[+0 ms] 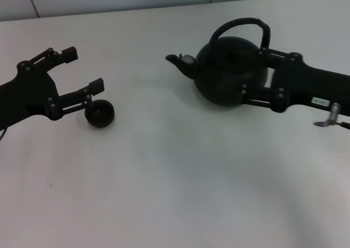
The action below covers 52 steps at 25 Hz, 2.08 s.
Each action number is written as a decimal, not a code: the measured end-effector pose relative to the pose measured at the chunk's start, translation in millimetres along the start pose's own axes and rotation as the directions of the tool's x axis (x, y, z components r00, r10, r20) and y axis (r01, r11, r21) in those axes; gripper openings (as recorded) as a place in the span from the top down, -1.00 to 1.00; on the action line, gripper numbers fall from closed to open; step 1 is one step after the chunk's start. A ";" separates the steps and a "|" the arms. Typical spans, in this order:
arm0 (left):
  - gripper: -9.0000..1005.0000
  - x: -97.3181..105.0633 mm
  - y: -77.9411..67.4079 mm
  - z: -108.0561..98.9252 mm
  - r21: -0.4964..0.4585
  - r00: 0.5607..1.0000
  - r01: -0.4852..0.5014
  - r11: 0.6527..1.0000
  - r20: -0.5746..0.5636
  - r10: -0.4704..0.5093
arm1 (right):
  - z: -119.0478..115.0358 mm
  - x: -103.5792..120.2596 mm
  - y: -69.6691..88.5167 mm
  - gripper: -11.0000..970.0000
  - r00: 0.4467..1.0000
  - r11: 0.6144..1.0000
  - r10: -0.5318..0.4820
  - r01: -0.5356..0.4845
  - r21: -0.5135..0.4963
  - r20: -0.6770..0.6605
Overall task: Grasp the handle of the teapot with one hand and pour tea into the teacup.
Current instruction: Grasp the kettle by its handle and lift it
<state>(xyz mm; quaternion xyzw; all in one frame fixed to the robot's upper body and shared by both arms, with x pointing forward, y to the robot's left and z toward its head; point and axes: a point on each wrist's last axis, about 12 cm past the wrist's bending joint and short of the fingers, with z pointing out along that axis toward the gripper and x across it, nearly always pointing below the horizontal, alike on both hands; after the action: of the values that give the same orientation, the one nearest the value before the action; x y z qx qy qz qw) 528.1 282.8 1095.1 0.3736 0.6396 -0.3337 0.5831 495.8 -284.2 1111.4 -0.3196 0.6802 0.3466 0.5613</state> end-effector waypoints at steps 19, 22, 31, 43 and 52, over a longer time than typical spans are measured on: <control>-0.74 5.2 3.2 -3.5 -0.036 1.000 0.011 0.999 -0.027 -0.012 | -88.3 20.4 -13.6 -0.35 0.999 0.942 0.026 -0.037 0.332 0.039; -0.74 5.6 1.8 -4.3 -0.033 1.000 0.014 0.999 -0.024 -0.015 | -90.9 23.8 -19.1 -0.34 0.998 0.931 0.033 -0.050 0.360 0.053; -0.74 6.7 0.6 -3.9 -0.033 1.000 0.020 0.999 -0.021 -0.021 | -68.0 31.0 -42.6 -0.33 0.998 0.908 0.046 -0.064 0.414 0.053; -0.74 5.2 1.0 -2.5 -0.041 1.000 0.022 0.999 -0.007 -0.022 | -30.0 37.9 -59.2 -0.32 0.996 0.913 0.078 -0.089 0.397 0.045; -0.74 3.3 2.7 -0.5 -0.042 1.000 0.015 0.999 -0.006 -0.016 | -16.6 46.2 -62.0 -0.30 0.992 0.907 0.124 -0.129 0.401 0.038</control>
<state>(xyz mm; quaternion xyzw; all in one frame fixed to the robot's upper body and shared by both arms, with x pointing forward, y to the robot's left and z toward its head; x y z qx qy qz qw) 530.1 284.9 1091.9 0.3575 0.6512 -0.3236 0.5860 530.2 -334.6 1061.0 -0.1506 0.7529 0.2369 0.5953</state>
